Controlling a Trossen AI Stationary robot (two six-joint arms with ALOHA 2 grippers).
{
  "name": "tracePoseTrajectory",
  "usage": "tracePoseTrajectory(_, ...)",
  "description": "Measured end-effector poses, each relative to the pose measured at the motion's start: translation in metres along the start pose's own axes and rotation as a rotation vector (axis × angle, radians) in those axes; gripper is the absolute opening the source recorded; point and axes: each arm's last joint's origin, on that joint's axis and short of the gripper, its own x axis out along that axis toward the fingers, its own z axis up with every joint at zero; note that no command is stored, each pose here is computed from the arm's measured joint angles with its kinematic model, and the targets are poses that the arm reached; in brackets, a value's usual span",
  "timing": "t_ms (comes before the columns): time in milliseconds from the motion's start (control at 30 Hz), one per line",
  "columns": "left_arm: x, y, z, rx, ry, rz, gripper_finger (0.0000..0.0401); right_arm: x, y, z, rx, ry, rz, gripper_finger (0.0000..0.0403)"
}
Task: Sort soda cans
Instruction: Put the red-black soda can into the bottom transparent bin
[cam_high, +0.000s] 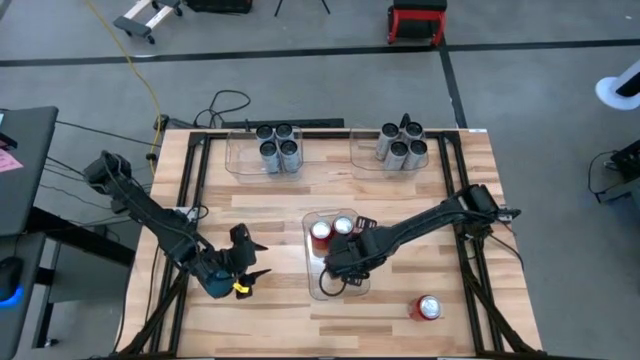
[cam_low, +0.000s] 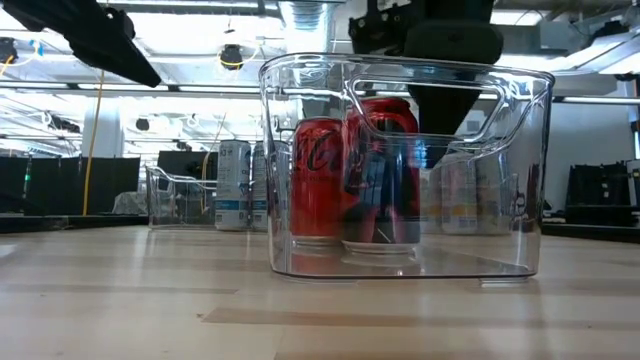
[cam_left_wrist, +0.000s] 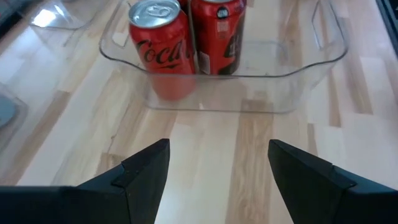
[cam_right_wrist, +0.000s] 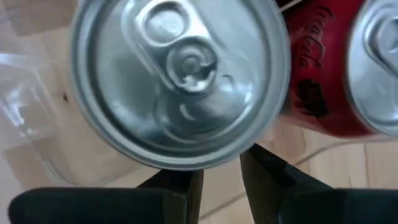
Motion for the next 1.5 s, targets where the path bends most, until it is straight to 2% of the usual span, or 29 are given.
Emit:
tracePoseTrajectory(100,0.001,-0.002,-0.004,0.02,-0.01,0.035,0.0267,0.002,0.005,0.002,-0.016,-0.027,0.013,0.0123)
tracePoseTrajectory(367,0.0,-0.002,-0.005,0.005,-0.008,0.045,0.0267,-0.001,0.015,0.013,-0.069,-0.157,0.089,0.0123)
tracePoseTrajectory(633,0.0,-0.002,-0.006,-0.001,-0.006,0.044,0.0267,0.0,0.01,0.005,-0.016,-0.074,0.044,0.0123)
tracePoseTrajectory(1000,0.0,-0.003,-0.006,-0.008,-0.006,0.043,0.0267,-0.001,0.016,0.014,0.004,-0.162,0.11,0.0123)
tracePoseTrajectory(1200,-0.001,-0.003,-0.007,0.0,0.0,0.043,0.0267,-0.001,0.011,0.001,0.041,-0.054,0.039,0.0123)
tracePoseTrajectory(1333,-0.001,-0.002,-0.008,0.014,0.009,0.049,0.0267,-0.018,0.014,-0.008,0.078,-0.074,0.051,0.0123)
tracePoseTrajectory(1500,-0.001,-0.002,-0.008,0.053,0.009,0.048,0.0267,-0.065,0.003,-0.024,0.155,-0.094,0.083,0.0123)
